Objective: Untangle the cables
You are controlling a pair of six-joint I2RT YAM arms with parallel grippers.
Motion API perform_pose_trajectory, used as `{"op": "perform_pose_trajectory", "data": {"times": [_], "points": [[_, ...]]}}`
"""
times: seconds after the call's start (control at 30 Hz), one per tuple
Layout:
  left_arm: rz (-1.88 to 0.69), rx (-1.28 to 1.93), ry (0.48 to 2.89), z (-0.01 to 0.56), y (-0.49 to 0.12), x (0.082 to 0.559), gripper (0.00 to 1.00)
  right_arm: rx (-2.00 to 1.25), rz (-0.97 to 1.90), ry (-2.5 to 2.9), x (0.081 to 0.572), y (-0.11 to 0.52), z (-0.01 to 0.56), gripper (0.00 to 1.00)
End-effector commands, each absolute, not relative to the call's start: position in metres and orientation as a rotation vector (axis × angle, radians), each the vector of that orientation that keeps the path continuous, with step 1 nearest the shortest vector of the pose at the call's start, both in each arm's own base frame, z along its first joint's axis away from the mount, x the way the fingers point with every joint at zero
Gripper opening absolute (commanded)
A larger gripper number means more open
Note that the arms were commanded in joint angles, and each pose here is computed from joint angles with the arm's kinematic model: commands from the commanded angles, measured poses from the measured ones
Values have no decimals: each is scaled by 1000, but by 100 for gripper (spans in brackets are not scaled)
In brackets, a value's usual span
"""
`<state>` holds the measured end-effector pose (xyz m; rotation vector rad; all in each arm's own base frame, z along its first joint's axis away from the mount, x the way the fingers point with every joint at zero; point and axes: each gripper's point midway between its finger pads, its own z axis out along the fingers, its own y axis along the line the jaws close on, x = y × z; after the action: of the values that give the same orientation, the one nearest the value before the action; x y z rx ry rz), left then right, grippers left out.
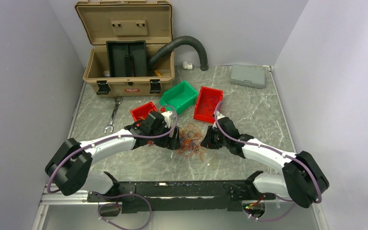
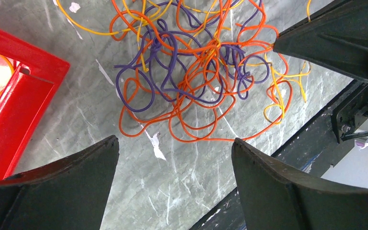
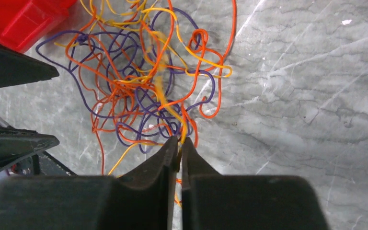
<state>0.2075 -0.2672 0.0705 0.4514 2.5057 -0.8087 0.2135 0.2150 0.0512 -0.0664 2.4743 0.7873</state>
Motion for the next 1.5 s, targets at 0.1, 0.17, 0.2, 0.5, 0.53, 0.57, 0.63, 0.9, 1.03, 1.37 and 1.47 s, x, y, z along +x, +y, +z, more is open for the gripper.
{"op": "perform_pose_trajectory", "data": {"times": [0.1, 0.17, 0.2, 0.5, 0.53, 0.57, 0.63, 0.9, 1.03, 1.37, 1.47], "points": [[-840, 456, 2452, 84, -277, 215, 90, -28, 703, 2384, 236, 210, 73, 0], [-840, 457, 2454, 84, -278, 216, 90, -25, 681, 2381, 236, 206, 74, 0], [-842, 458, 2454, 84, -279, 217, 90, -23, 672, 2378, 236, 204, 76, 0], [-876, 444, 2470, 79, -287, 218, 90, -40, 683, 2328, 235, 202, 103, 0], [-883, 442, 2472, 77, -288, 218, 90, -46, 690, 2316, 235, 202, 109, 0], [-892, 440, 2473, 76, -291, 218, 90, -54, 695, 2310, 234, 202, 114, 0], [-909, 435, 2477, 73, -295, 217, 90, -67, 707, 2289, 234, 202, 125, 0], [-980, 392, 2515, 51, -318, 223, 86, -68, 745, 2245, 230, 202, 145, 0], [-999, 372, 2525, 44, -323, 224, 79, -47, 739, 2244, 228, 199, 145, 0], [-848, 346, 2539, 34, -303, 231, 17, 77, 573, 2187, 231, 163, 175, 0], [-776, 350, 2540, 37, -291, 231, 9, 212, 395, 2145, 235, 127, 190, 0]]}}
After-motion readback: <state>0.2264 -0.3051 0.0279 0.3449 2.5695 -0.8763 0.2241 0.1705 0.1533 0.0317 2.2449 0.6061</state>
